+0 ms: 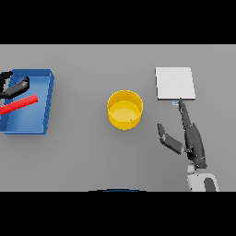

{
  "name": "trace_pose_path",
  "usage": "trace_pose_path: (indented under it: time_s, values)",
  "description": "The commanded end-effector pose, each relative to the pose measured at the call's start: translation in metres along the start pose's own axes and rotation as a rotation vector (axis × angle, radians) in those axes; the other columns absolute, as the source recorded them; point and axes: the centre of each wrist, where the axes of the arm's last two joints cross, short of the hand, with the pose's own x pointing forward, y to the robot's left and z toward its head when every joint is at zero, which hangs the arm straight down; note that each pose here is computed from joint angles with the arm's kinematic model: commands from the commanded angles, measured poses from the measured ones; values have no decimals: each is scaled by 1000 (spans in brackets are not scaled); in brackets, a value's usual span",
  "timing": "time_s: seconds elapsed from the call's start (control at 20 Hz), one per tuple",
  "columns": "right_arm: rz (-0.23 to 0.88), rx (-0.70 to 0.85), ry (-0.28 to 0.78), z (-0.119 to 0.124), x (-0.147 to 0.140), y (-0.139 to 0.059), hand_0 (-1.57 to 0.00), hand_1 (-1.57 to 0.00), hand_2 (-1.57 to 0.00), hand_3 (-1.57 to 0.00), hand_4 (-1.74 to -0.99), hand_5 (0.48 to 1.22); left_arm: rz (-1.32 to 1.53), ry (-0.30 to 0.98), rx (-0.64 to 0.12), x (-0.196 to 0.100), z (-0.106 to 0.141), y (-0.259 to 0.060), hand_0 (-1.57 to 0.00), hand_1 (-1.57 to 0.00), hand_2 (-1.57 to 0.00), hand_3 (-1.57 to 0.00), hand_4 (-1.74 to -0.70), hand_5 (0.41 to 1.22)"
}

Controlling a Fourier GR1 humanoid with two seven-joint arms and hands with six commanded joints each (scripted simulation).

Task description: Pick up the red beaker and tilt it to pour out 1 green nut into yellow bowl. Pick up the yellow bowl and place it on the metallic measuring scale.

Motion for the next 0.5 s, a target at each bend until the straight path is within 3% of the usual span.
trace_pose_path:
  time_s: [0.0, 0.3, 0.4, 0.45]
  values:
    - [-9, 6, 29, -1, 0, 4, 1, 1, 1, 1, -1188, 668, 2, -10, -3, 0, 1, -2, -195, -158, -160, -151, -802, 679]
    - [76, 28, 32, -4, 1, 8, 1, 1, 1, 1, -1198, 662, 72, -67, 42, 5, -4, 2, -50, -41, -41, -39, -786, 671]
    - [87, 98, -21, -13, 7, 8, 1, 1, 1, 1, -1162, 694, 79, -86, 55, 6, -5, 3, -32, -26, -26, -24, -780, 679]
    - [121, 136, -39, -23, 10, 4, 1, 1, 1, 1, -1180, 708, 73, -85, 54, 7, -4, 1, -25, -20, -21, -19, -776, 685]
